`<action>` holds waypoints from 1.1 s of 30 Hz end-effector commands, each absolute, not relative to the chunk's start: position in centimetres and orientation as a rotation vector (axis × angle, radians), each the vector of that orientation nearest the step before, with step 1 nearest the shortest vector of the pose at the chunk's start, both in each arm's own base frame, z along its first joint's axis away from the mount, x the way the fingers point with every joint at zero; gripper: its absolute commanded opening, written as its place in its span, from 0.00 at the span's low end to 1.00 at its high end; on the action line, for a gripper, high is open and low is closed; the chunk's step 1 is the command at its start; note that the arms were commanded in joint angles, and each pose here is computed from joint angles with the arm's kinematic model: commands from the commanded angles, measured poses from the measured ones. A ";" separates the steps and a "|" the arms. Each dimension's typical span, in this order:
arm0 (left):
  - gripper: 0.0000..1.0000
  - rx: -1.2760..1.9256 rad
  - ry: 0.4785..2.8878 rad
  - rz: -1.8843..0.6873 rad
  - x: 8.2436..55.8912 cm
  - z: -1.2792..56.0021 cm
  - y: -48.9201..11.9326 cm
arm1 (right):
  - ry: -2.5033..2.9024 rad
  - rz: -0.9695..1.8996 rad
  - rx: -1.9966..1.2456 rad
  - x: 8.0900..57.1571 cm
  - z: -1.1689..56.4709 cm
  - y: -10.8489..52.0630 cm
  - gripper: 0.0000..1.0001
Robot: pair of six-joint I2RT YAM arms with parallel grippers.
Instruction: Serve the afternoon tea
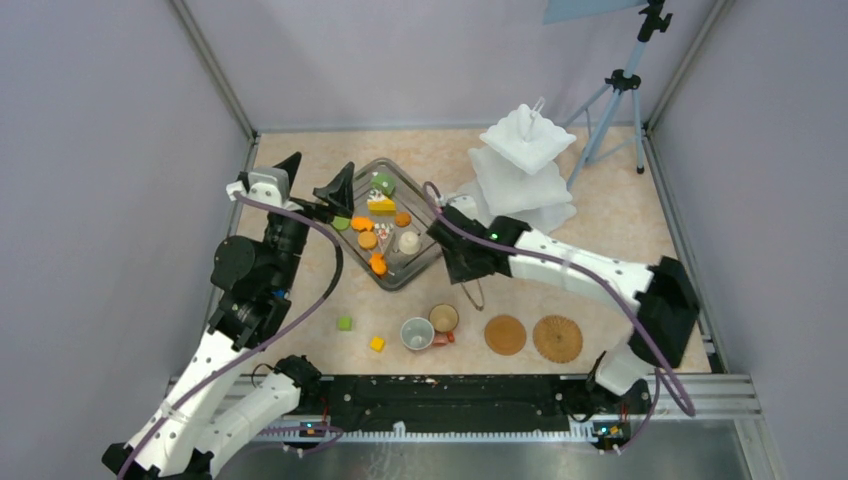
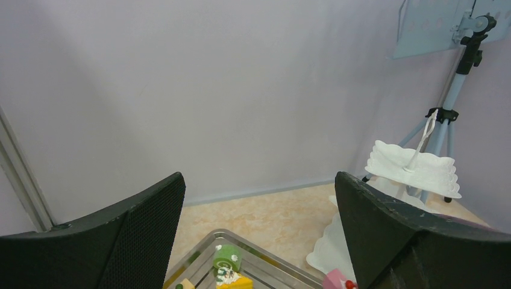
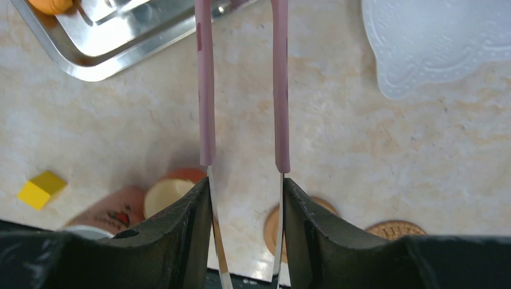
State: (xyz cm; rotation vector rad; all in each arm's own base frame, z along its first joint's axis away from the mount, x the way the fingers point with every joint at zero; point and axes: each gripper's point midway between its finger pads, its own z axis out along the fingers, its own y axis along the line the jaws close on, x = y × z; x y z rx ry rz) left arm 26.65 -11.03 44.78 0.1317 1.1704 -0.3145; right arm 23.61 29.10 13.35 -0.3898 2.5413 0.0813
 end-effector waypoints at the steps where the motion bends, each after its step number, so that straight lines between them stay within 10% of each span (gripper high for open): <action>1: 0.99 0.136 1.144 -0.345 26.6 45.3 -11.5 | 2.487 0.146 -0.411 20.6 15.9 24.9 0.25; 10: 0.99 0.168 1.170 -0.368 27.3 44.6 -12.6 | 2.499 0.172 -0.144 15.7 13.3 16.2 0.24; 33: 0.99 0.171 1.194 -0.400 27.7 43.8 -13.5 | 2.277 0.145 0.168 30.0 13.5 8.0 0.22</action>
